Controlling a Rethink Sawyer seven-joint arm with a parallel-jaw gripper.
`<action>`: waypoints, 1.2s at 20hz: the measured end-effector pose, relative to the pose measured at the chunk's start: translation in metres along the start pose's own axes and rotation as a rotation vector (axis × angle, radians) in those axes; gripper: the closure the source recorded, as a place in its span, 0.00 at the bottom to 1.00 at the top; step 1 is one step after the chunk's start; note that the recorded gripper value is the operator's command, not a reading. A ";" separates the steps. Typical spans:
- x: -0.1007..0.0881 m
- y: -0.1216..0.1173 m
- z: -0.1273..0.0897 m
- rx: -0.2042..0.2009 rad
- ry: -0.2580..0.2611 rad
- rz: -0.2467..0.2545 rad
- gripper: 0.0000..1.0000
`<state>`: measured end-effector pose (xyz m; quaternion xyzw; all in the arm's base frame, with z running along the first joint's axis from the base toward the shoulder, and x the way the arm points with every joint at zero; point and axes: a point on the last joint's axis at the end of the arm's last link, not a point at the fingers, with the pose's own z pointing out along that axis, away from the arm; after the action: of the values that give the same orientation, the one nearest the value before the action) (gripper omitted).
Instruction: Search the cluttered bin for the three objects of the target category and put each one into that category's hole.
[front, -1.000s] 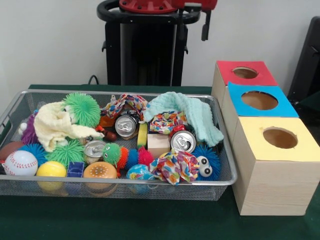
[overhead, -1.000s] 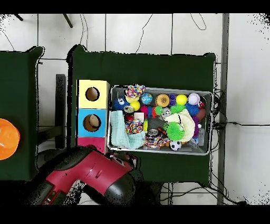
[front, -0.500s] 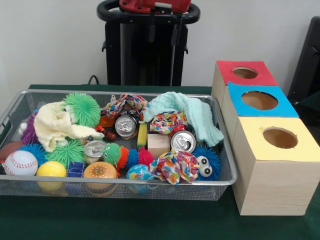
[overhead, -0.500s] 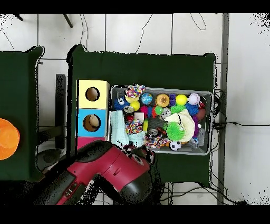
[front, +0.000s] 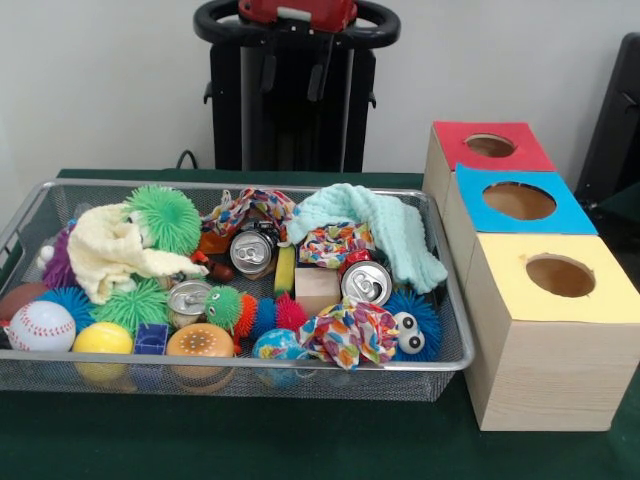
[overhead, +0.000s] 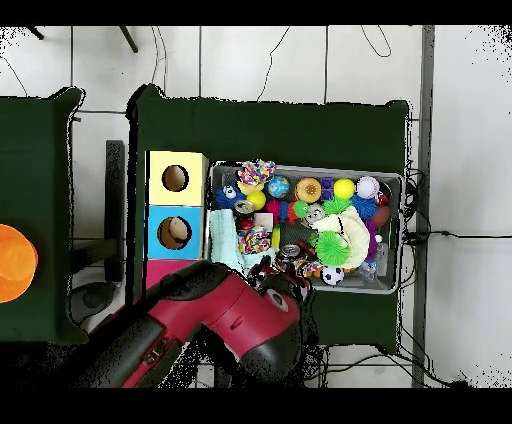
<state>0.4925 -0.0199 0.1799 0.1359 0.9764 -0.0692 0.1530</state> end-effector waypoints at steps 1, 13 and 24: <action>0.000 -0.001 0.003 -0.002 -0.003 -0.003 0.00; -0.003 -0.041 0.039 -0.015 0.005 -0.046 0.00; -0.006 -0.083 0.055 -0.010 0.010 -0.099 0.00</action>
<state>0.4896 -0.1098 0.1375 0.0873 0.9830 -0.0710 0.1450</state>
